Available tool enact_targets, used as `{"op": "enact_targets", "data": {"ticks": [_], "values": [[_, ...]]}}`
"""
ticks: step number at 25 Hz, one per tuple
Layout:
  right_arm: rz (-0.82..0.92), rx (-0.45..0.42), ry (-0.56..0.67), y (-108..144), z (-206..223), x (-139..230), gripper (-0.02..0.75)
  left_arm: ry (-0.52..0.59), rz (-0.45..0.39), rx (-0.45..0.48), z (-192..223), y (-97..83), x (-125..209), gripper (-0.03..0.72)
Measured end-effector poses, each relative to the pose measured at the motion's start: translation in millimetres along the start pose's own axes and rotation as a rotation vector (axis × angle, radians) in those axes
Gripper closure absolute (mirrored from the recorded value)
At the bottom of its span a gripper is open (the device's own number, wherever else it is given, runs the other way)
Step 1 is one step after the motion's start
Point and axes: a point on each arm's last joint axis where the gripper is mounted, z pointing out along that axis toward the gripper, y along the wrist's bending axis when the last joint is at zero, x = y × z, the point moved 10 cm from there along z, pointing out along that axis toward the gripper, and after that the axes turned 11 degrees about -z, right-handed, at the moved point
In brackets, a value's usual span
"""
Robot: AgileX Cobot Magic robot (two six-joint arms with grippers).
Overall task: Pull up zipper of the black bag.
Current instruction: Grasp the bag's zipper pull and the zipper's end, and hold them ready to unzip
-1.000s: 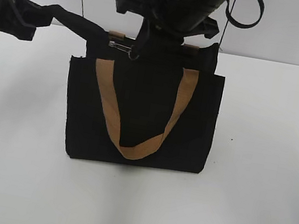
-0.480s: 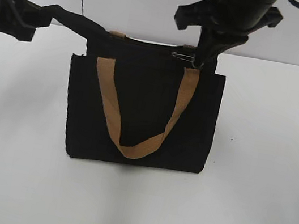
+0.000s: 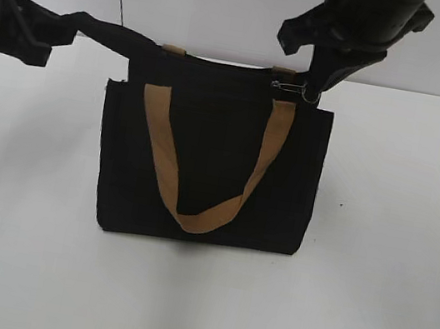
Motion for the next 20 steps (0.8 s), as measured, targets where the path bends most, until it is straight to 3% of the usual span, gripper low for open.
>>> {"op": "enact_targets", "data": {"ticks": [7, 10, 13, 17, 20], "values": [[-0.020, 0.036, 0.009, -7, 0, 2, 0.751, 0.044, -0.030, 0.010, 0, -4.4, 21, 0.654], [-0.013, 0.020, 0.005, -4, -1, 1, 0.735, 0.053, -0.089, 0.009, 0, -5.1, 25, 0.638], [-0.014, 0.007, 0.015, -1, -1, 3, 0.624, 0.066, -0.164, 0.004, -1, -4.5, 27, 0.519], [-0.004, -0.026, 0.008, 5, -1, 2, 0.386, 0.146, -0.248, 0.011, -2, -8.5, 42, 0.245], [-0.001, -0.032, 0.000, 6, -4, 1, 0.303, 0.190, -0.369, 0.019, -4, -13.4, 50, 0.173]]}}
